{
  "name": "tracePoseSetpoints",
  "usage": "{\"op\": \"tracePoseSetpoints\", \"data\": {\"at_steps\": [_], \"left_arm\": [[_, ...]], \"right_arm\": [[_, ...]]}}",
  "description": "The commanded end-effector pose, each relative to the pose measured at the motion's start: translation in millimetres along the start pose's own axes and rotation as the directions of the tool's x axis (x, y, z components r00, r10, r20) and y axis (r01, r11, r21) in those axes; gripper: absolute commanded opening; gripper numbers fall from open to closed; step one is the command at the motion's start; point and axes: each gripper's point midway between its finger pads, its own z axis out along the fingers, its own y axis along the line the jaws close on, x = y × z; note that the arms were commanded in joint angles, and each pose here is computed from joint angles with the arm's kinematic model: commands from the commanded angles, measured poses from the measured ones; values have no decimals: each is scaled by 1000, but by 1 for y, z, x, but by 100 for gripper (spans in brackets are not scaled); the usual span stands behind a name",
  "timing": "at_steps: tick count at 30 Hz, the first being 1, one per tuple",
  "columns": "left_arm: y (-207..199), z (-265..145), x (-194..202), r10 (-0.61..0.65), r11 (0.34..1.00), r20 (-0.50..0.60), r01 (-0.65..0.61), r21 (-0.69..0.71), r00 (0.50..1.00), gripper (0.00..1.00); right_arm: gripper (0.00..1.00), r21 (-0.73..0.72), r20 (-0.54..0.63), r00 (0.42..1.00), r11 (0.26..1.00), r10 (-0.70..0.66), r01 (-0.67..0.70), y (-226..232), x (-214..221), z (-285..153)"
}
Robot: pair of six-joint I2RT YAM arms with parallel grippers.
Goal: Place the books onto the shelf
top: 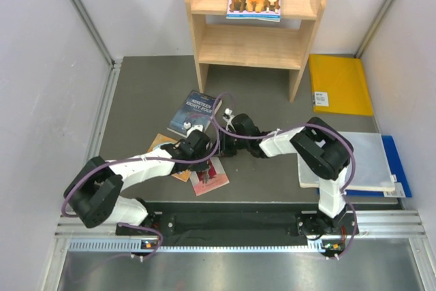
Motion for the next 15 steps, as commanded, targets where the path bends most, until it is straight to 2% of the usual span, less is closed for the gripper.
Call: {"op": "tracePoseSetpoints", "data": {"at_steps": [1, 4, 6, 9, 10, 13, 14, 15], "left_arm": [[22, 22, 53, 6, 998, -168, -16, -62, 986, 0], [20, 23, 50, 5, 998, -160, -15, -57, 987, 0], [18, 20, 48, 11, 999, -150, -18, -45, 989, 0], [14, 8, 32, 16, 999, -78, -19, -29, 997, 0], [9, -4, 21, 18, 1000, -24, -18, 7, 1000, 13], [2, -32, -1, 14, 995, 116, -24, 92, 993, 35], [-1, -40, -9, 5, 992, 165, -26, 121, 986, 45], [-5, -56, -22, -4, 985, 242, -38, 168, 970, 51]], "right_arm": [[17, -166, -19, 995, 982, -94, 90, 50, 0, 13], [0, -173, -71, 993, 981, -99, 86, 49, 9, 18], [0, -168, -82, 991, 981, -108, 93, 47, 12, 17], [0, -116, -50, 989, 984, -141, 134, 39, 8, 7], [0, -93, -40, 987, 984, -155, 151, 40, 6, -1], [0, -37, 3, 972, 971, -235, 235, 39, -4, -20], [0, -16, 21, 961, 961, -277, 277, 38, -10, -25], [0, -13, 51, 953, 954, -300, 301, 45, -18, -36]]}}
